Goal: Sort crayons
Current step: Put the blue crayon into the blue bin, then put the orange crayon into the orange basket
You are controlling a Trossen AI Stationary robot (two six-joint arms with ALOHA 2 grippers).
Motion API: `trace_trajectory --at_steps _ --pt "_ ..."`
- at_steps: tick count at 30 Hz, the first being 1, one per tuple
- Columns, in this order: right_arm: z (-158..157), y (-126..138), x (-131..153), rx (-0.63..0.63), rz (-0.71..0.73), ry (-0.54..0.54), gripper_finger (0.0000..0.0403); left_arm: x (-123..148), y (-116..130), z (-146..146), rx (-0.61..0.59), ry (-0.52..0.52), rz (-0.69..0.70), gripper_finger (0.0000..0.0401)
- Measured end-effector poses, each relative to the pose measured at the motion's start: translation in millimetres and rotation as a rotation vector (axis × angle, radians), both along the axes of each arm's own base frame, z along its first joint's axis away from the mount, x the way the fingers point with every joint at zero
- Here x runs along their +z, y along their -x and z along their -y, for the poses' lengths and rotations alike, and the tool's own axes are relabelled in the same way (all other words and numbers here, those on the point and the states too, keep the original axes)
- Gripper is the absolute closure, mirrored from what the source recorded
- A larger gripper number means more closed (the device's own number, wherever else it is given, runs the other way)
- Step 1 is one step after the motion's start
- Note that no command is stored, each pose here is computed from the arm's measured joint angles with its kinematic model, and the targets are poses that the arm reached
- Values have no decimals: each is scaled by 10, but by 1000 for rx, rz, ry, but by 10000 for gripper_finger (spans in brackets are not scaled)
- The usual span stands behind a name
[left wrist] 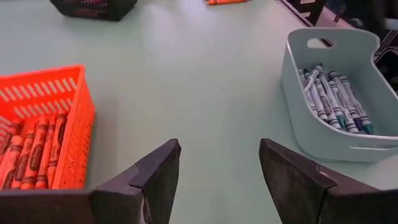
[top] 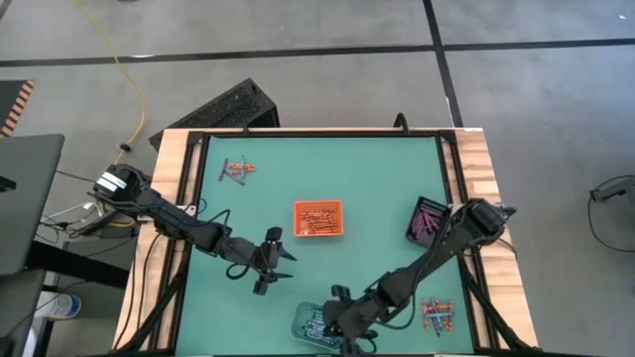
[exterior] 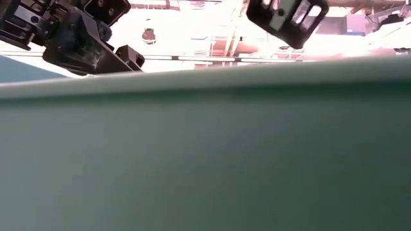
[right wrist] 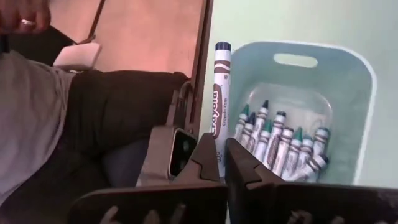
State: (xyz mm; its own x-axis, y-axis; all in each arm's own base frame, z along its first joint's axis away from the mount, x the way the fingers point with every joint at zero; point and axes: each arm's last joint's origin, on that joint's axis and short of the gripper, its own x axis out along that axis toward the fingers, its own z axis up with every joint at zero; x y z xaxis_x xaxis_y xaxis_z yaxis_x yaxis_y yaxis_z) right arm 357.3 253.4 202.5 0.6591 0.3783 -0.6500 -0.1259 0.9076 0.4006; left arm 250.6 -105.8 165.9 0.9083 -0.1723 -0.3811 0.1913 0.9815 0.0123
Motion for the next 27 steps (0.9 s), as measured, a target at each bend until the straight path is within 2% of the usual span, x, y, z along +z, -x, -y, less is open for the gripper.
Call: trace_trajectory --at_steps 7,18,22,27 --pt "80 -35 27 -65 -13 39 387 -9 20 36 -11 5 -11 191" --pt "71 -23 20 -89 -35 19 292 -33 31 36 -12 -4 -36 191" --pt "90 51 137 -72 -42 29 279 -38 34 35 -12 -8 -42 191" --pt "131 300 345 -69 -124 76 281 -52 40 32 -12 -13 -56 191"
